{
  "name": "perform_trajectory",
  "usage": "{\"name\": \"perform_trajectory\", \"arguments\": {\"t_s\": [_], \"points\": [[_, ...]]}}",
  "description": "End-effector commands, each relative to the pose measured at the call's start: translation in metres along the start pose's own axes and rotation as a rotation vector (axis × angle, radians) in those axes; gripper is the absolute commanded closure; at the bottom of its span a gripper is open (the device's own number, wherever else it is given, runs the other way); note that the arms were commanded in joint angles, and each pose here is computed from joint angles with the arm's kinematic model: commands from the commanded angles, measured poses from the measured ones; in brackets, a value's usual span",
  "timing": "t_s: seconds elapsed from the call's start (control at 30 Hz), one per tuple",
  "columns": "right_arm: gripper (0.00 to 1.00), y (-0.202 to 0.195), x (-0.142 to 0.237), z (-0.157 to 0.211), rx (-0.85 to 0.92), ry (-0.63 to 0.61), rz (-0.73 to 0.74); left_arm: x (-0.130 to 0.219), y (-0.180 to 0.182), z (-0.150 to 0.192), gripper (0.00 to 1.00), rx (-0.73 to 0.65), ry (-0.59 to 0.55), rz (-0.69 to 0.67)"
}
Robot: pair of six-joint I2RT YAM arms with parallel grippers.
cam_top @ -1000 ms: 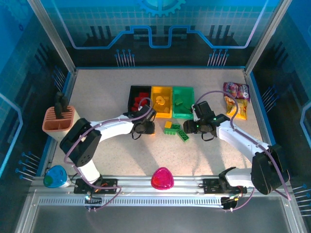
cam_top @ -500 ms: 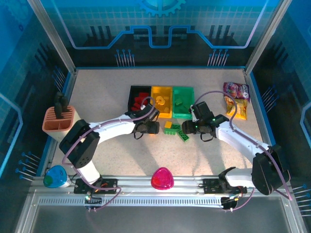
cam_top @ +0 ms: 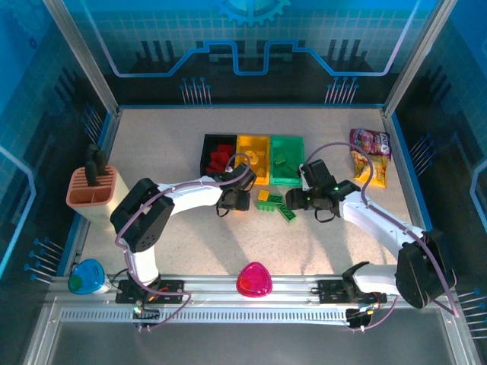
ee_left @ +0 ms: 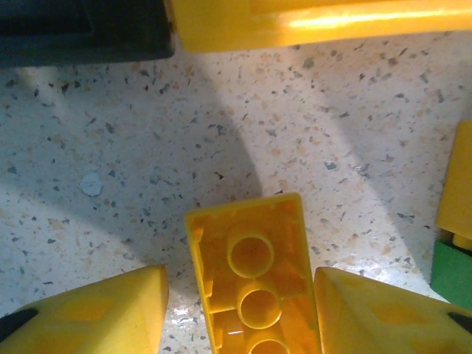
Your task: Sort the legos into containers by color
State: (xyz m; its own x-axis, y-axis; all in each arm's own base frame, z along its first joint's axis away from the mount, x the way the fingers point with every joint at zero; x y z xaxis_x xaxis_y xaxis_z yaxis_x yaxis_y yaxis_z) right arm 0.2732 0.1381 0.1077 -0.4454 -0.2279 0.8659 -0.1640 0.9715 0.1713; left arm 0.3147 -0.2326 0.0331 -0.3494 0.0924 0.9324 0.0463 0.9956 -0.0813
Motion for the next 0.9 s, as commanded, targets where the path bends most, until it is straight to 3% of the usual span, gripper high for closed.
{"name": "perform_trajectory", "arguments": {"t_s": [0.0,0.27,0.57,0.87], "points": [[0.38,-0.002,0.001,0.006,-0.001,0.004,0.010,0.002,0.002,-0.002,0.51,-0.003,-0.002,-0.026],[0.38,-0.002,0.002,0.005,-0.004,0.000,0.008,0.011,0.000,-0.010,0.71,-0.021,-0.018,-0.030],[0.38,-0.005,0.002,0.010,-0.006,-0.001,0.011,0.042,-0.009,-0.035,0.72,-0.041,-0.096,0.004],[0.37,-0.009,0.003,0.016,-0.020,-0.006,0.012,0.073,-0.026,-0.096,0.72,-0.022,-0.192,0.102]]}}
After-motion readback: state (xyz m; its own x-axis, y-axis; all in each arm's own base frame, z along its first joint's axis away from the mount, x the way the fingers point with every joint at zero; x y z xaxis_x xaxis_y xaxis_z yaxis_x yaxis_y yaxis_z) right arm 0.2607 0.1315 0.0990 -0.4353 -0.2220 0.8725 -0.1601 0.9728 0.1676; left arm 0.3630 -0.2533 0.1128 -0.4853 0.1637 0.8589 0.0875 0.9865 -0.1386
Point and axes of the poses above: each hand's point on the last joint's axis, 136 mm out from that joint toward the fingers, its own x axis back along the fingers, its own y axis along the line the jaws close on, z = x × y, the point moved 1 cm from there along x, back along the fingers
